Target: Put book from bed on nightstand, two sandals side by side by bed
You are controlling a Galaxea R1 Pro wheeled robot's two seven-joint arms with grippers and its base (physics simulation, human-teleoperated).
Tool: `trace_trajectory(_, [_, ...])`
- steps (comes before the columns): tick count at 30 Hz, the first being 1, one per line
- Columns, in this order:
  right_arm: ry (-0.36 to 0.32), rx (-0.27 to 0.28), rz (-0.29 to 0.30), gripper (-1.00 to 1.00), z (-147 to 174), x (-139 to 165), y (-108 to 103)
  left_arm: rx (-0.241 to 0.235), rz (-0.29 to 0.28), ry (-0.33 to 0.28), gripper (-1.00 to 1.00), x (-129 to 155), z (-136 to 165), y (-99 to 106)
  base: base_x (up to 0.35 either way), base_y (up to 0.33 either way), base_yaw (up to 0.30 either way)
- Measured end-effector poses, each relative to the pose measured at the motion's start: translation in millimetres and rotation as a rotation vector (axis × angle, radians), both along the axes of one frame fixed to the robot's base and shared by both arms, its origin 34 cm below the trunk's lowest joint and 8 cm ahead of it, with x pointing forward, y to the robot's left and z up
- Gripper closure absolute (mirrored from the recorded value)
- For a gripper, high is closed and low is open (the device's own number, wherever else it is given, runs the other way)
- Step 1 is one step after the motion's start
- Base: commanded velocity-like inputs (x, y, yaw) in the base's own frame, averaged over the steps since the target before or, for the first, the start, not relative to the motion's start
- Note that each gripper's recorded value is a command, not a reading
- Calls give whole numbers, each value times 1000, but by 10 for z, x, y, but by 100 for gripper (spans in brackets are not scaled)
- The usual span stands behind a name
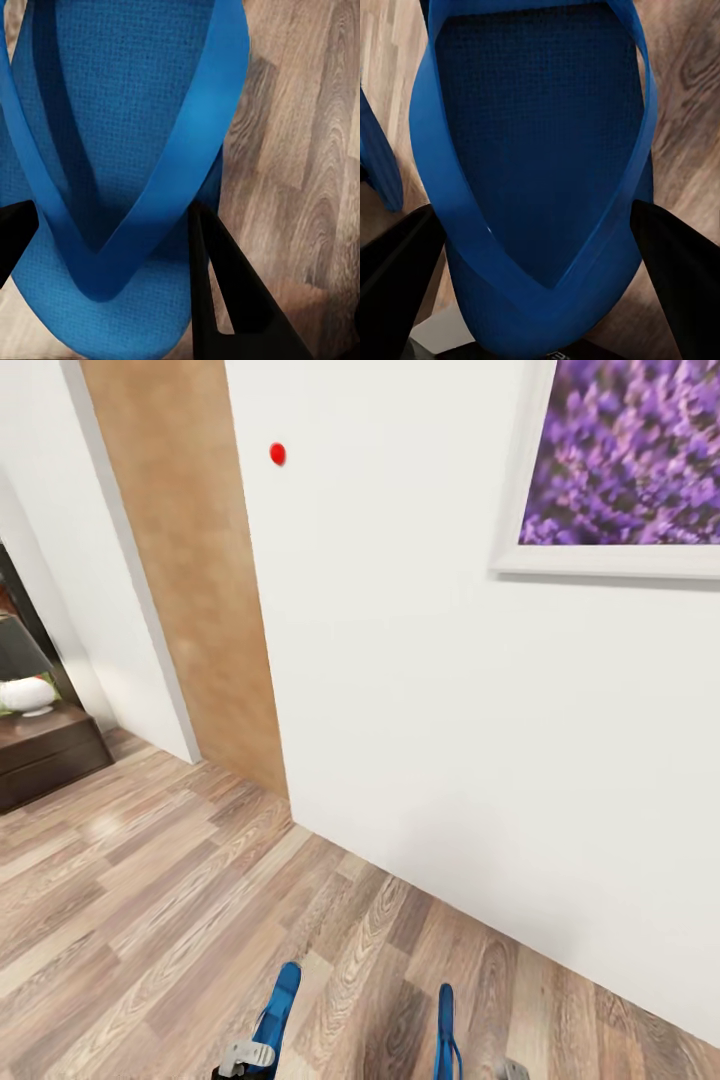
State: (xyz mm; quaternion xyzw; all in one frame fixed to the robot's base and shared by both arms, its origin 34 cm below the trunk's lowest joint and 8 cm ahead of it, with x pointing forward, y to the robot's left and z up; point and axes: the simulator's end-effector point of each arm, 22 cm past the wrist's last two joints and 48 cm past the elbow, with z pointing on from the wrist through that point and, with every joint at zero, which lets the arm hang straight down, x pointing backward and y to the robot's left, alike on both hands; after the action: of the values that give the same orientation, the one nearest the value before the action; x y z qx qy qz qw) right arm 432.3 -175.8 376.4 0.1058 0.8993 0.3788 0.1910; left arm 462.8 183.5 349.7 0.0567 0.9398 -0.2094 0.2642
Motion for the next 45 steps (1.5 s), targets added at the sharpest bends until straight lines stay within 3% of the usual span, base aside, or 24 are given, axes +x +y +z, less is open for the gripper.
trace_trajectory(13, [8,0,0,100,-26,-25,-2,0,-1,9,100,-29,-29,-9,211,45,267])
trace_trajectory(45, [29,-1,0,100,-90,-84,-4,1,0,29,100,-92,-99,1,5,1,268])
